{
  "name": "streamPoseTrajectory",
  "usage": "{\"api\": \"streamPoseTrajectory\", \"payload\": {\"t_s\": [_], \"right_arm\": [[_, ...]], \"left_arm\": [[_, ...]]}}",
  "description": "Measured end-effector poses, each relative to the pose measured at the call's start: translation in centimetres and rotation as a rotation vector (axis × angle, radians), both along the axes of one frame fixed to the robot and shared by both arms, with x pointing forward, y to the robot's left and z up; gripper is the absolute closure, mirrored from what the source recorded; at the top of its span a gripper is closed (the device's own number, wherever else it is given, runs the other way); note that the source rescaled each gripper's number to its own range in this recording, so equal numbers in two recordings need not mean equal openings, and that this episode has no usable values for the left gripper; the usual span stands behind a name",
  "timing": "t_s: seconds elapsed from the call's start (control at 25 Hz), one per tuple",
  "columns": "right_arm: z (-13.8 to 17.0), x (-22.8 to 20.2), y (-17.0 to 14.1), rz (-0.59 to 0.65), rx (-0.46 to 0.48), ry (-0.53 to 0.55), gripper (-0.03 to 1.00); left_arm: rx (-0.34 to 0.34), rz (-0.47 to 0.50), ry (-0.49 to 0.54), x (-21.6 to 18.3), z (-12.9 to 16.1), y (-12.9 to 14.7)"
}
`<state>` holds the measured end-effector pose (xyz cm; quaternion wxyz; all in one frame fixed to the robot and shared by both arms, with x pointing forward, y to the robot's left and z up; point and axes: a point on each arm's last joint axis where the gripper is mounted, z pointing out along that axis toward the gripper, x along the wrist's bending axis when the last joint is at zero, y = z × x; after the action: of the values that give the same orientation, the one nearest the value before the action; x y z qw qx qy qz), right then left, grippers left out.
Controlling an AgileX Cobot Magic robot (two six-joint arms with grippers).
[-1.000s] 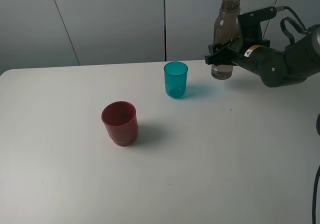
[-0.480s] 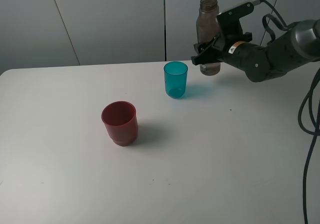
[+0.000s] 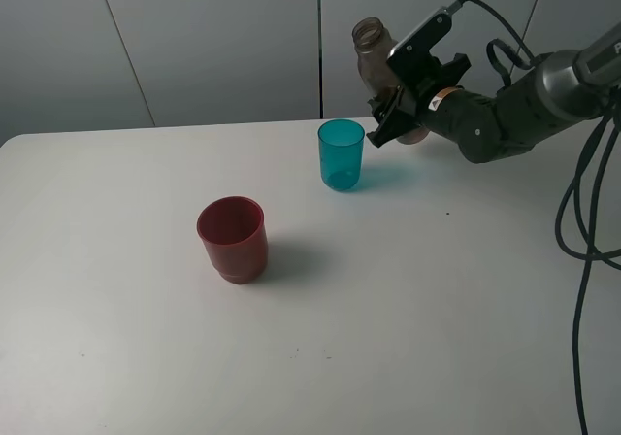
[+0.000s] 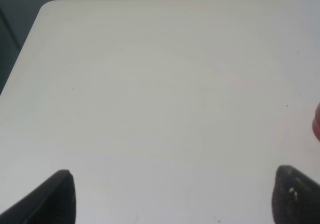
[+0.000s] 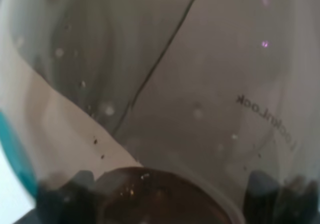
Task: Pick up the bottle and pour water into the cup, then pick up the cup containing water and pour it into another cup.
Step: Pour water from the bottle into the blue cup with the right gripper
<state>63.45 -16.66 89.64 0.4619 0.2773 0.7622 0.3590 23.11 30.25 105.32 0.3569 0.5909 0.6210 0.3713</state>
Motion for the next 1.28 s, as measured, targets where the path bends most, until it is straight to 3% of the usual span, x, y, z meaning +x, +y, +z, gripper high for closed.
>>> {"api": "streamPoseTrajectory", "payload": {"t_s": [0.72, 1.28], "right_arm": [[0.03, 0.17, -0.54, 0.091, -0.452, -0.132, 0.94], [0.01, 0.25, -0.86, 0.137, -0.685, -0.182, 0.94]], "left_arm": [[0.0, 0.0, 0.0, 0.0, 0.0, 0.0], [0.0, 0.0, 0.0, 0.0, 0.0, 0.0]]}}
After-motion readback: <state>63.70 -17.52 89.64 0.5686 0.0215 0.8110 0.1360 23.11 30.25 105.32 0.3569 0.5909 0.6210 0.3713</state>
